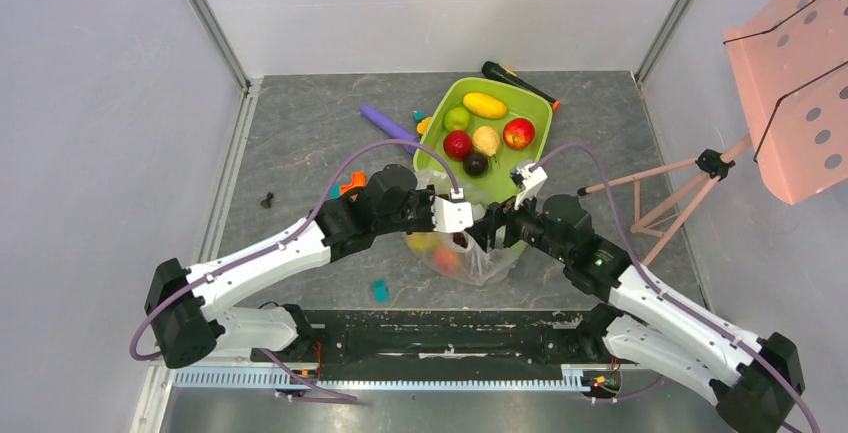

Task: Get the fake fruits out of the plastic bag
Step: Untie the plastic bag at the center of the board.

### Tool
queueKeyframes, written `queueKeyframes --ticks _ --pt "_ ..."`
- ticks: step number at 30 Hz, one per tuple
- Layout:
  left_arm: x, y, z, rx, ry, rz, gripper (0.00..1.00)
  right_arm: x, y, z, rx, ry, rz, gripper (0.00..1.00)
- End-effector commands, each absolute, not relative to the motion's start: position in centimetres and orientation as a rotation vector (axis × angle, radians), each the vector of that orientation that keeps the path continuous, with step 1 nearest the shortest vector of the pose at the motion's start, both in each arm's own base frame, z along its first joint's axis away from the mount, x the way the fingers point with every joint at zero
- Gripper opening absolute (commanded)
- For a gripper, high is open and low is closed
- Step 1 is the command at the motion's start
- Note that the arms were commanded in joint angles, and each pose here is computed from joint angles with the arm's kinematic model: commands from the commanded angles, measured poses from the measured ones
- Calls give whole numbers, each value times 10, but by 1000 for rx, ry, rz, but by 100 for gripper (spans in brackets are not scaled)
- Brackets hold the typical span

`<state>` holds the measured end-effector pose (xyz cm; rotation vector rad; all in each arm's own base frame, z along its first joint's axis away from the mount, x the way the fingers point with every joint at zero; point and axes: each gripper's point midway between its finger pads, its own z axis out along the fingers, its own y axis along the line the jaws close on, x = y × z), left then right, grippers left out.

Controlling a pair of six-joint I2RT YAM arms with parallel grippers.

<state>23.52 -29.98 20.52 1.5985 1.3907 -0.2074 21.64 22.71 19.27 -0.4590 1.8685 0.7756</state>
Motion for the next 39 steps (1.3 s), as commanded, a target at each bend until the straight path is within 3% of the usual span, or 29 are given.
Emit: queueKeyframes --ticks 1,4,6,14,20,24,25,28,32,35,37,39 --pt "233 -311 218 1548 1356 -269 2 216 247 191 -450 1885 892 75" --pt "234 -311 218 1537 1366 -272 2 216 251 184 -467 1901 899 31" --pt "239 -307 218 1500 1405 -247 2 223 241 187 -412 1892 841 16" --pt "267 -273 229 1121 1700 -122 2 247 151 199 -4 1846 467 0" --pt "271 -233 256 698 1752 -153 2 240 102 189 349 1779 416 0" --pt "259 -220 263 575 1703 -258 6 235 98 196 387 1714 476 0" --pt "255 -222 264 580 1677 -299 13 235 101 202 354 1694 492 0" --pt "244 -235 268 633 1618 -403 53 233 118 222 178 1643 535 0" --pt "237 -254 280 674 1589 -503 71 229 138 235 -18 1629 565 4" --pt "235 -266 291 688 1564 -563 87 225 150 239 -104 1620 602 21" --pt "232 -271 295 710 1554 -593 96 223 155 241 -129 1610 629 45" --pt "233 -278 302 717 1524 -608 100 222 159 240 -139 1610 642 69"
